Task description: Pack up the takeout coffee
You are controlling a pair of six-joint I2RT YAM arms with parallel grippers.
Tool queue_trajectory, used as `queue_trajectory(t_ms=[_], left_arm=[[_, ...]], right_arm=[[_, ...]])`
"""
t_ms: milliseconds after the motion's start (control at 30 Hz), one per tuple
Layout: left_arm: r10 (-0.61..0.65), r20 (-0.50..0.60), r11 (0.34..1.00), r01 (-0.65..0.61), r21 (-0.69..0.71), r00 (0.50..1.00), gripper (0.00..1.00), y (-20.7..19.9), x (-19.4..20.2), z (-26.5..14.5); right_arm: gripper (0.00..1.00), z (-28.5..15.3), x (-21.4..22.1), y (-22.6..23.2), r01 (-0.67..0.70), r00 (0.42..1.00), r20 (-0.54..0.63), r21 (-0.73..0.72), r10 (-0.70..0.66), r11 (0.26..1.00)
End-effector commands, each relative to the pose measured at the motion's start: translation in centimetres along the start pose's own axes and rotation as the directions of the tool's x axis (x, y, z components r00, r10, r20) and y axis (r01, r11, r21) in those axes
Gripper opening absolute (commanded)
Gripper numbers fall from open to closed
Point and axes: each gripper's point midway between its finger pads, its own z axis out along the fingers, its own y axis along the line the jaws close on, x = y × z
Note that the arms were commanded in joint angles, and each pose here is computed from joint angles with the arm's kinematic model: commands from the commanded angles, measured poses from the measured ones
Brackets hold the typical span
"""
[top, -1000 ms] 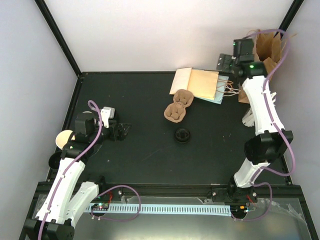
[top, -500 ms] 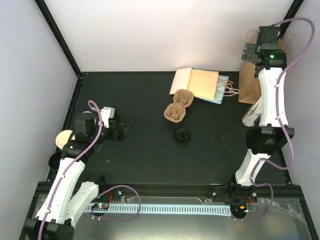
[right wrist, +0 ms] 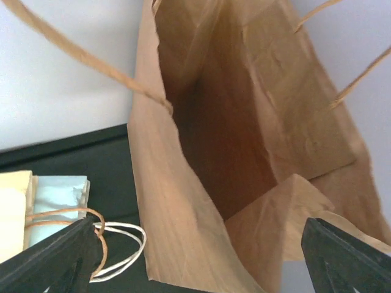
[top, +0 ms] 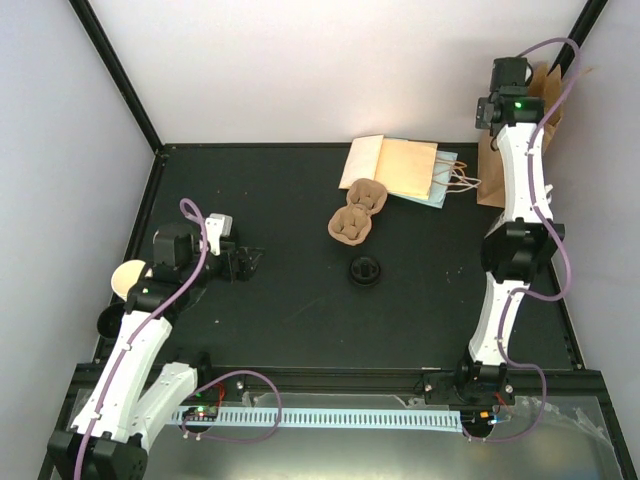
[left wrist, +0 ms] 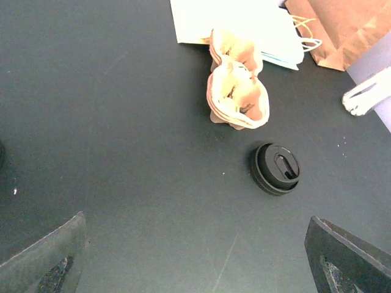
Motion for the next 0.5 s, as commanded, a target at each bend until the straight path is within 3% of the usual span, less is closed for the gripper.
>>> queue_trajectory(t_ms=[0,167,267,367,467], left_arm=[[0.025,0.006,1.0,-0.025,0.012,1.0,0.99,-0.4,-0.3,0.0],[0.027,0.001,1.0,-0.027,0.012,1.0,0.99,-0.4,-0.2,0.1],[0.026,-0.002,1.0,-0.026,0.011,1.0,0.99,-0.4,-0.1,0.1],[0.028,-0.004,1.0,-0.028,0.011,1.0,0.99,-0.5,-0.1,0.2],[0.03,-0.007,0.999,-0.03,0.011,1.0,0.99,-0.5,0.0,0.2]], right_arm=[[0.91,0.7,0.1,0.2,0.027,1.0,-0.007,0.007,-0.027,1.0],[0.66,1.5,0.6,0.4,0.047,0.998,-0.032,0.022,-0.047,0.999],[0.34,0.3,-0.3,0.6,0.059,0.998,-0.001,-0.013,-0.059,0.998],[0.12,-2.2,-2.0,0.3,0.096,0.993,0.065,0.023,-0.098,0.995],[0.01,-5.4,-4.2,1.5,0.175,0.97,0.163,0.042,-0.179,0.984]])
